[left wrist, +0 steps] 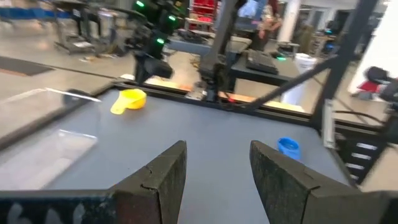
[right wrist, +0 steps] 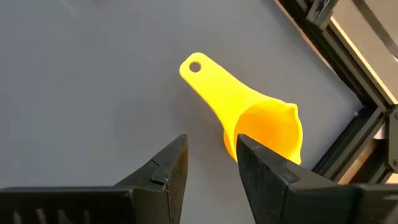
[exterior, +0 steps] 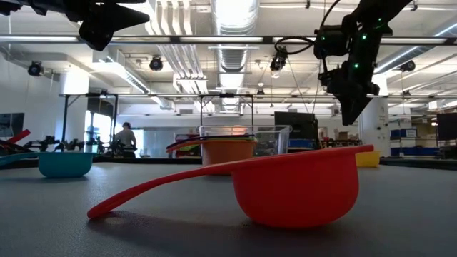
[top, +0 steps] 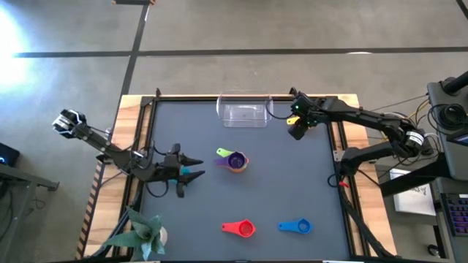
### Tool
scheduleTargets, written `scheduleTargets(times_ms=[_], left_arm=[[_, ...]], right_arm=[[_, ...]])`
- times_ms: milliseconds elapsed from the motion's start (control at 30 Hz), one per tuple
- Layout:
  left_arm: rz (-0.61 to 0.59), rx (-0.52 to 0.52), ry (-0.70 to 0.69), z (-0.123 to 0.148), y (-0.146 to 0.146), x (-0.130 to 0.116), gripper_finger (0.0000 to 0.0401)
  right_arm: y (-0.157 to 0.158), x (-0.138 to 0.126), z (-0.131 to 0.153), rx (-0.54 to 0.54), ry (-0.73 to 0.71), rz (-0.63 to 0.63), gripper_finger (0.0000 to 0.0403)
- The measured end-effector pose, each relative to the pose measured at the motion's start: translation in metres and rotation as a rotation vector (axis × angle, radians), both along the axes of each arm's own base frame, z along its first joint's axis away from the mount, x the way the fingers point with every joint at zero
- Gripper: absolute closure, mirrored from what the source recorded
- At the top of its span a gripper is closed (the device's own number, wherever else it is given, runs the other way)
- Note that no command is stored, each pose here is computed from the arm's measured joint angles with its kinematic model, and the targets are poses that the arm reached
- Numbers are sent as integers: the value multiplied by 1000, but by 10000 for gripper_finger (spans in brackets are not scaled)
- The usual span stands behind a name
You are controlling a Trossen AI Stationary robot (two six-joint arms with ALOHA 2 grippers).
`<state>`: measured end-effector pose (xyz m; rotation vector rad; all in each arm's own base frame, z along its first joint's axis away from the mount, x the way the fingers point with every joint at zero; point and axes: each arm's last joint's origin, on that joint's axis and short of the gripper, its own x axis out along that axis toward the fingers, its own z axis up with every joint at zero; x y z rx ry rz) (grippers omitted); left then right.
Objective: Nest measuring cups in basket
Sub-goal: Stack the yellow measuring cup on top of the purple measuring cup
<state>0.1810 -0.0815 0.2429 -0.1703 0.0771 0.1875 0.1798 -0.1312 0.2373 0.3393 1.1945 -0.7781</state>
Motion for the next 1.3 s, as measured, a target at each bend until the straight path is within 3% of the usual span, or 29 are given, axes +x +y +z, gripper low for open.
scheduleTargets(times_ms=[533,967,1300], left_arm=[[30,26,6,18,-3,7,241],[24,67,79,22,-8,14,241],[21,72,85,21,-8,13,241]], right_arm=[[7,-9,-15,65,81,3,216],[9,-14,-26,88,119,13,214],[-13,-19,-38,127,145,-4,213]])
